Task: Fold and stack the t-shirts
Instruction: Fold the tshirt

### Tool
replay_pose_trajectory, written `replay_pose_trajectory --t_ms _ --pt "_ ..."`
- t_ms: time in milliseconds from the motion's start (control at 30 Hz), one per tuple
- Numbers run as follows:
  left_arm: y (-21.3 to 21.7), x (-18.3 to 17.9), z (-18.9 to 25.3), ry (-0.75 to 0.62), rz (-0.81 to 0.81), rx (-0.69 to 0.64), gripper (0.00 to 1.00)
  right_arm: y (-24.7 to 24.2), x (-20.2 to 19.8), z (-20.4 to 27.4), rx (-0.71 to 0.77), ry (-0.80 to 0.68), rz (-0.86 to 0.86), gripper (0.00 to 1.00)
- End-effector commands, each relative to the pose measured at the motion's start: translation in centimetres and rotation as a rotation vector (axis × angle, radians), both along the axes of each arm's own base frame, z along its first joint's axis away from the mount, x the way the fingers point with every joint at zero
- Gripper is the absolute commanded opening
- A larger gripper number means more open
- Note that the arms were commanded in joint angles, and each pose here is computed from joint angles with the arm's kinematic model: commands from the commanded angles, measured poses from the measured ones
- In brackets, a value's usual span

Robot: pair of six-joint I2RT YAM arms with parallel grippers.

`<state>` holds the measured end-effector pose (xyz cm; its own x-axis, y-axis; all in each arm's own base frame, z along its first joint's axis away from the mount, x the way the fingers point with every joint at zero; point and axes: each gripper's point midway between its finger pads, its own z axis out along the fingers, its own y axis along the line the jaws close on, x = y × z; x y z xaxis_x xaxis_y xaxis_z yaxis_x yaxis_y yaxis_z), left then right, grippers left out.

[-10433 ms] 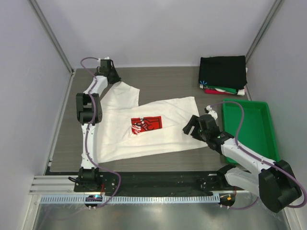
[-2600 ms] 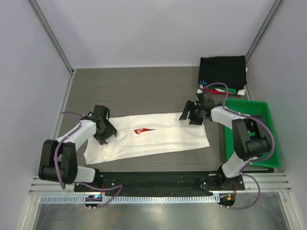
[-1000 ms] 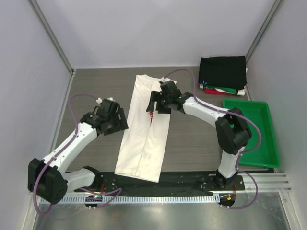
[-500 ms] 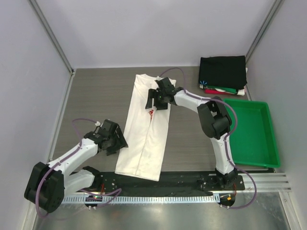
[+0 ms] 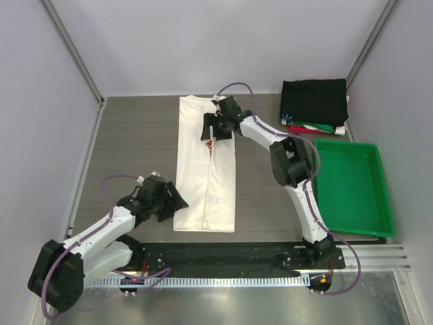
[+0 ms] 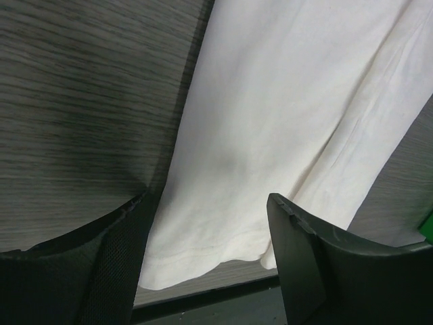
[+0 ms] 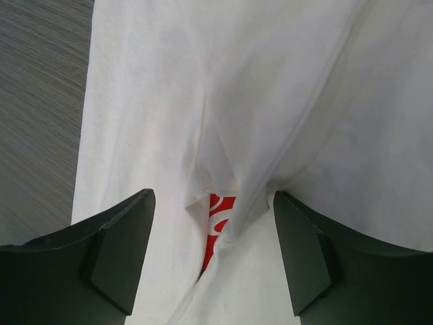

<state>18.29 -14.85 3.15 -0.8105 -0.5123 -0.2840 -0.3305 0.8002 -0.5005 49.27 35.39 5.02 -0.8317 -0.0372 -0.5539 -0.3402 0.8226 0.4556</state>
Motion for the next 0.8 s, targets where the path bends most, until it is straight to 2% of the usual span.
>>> replay_pose_trajectory --t_ms 0,167,200,300,333,367,433,467,533,567,633,767 --pt "0.8 -1.8 -0.4 0.072 -0.010 0.043 0.70 -1.0 0.4 2.7 -0.050 -0.043 0.018 0.77" --pt "1.6 -2.2 0.3 0.055 0.014 0.059 0.71 -1.8 -0.5 8.2 -0.021 -0.108 -0.006 0.80" --pt "2.2 -2.2 0.1 0.053 0.033 0.082 0.72 -2.2 -0.9 10.8 -0.003 -0.138 -0.021 0.80" --pt "2.3 -2.7 -0.1 0.057 0.046 0.065 0.72 -3.5 -3.0 11.0 -0.016 -0.115 -0.062 0.80" --pt "2.3 -2.8 -0.2 0.059 0.051 0.059 0.72 -4.2 -3.9 13.2 -0.007 -0.149 -0.090 0.80" --pt "2.3 -3.0 -0.3 0.060 0.051 0.057 0.72 -5.4 -5.8 11.0 -0.042 -0.104 -0.101 0.81" --pt "2.5 -3.3 -0.5 0.062 0.057 0.055 0.71 -6.3 -7.8 10.7 -0.038 -0.103 -0.135 0.81" --pt "2.6 -3.4 -0.6 0.063 0.057 0.055 0.71 -8.0 -10.4 9.9 -0.051 -0.075 -0.168 0.81" --pt "2.6 -3.7 -0.7 0.066 0.055 0.054 0.70 -8.6 -13.0 9.4 -0.030 -0.079 -0.196 0.81" --pt "2.7 -3.7 -0.8 0.065 0.060 0.055 0.69 -10.1 -15.9 7.8 -0.042 -0.053 -0.203 0.81" --pt "2.8 -3.8 -0.8 0.062 0.062 0.053 0.69 -9.7 -18.7 7.2 -0.002 -0.054 -0.211 0.80" --pt "2.9 -4.3 -1.2 0.067 0.067 0.046 0.67 -11.4 -26.0 2.0 0.001 0.066 -0.210 0.75"
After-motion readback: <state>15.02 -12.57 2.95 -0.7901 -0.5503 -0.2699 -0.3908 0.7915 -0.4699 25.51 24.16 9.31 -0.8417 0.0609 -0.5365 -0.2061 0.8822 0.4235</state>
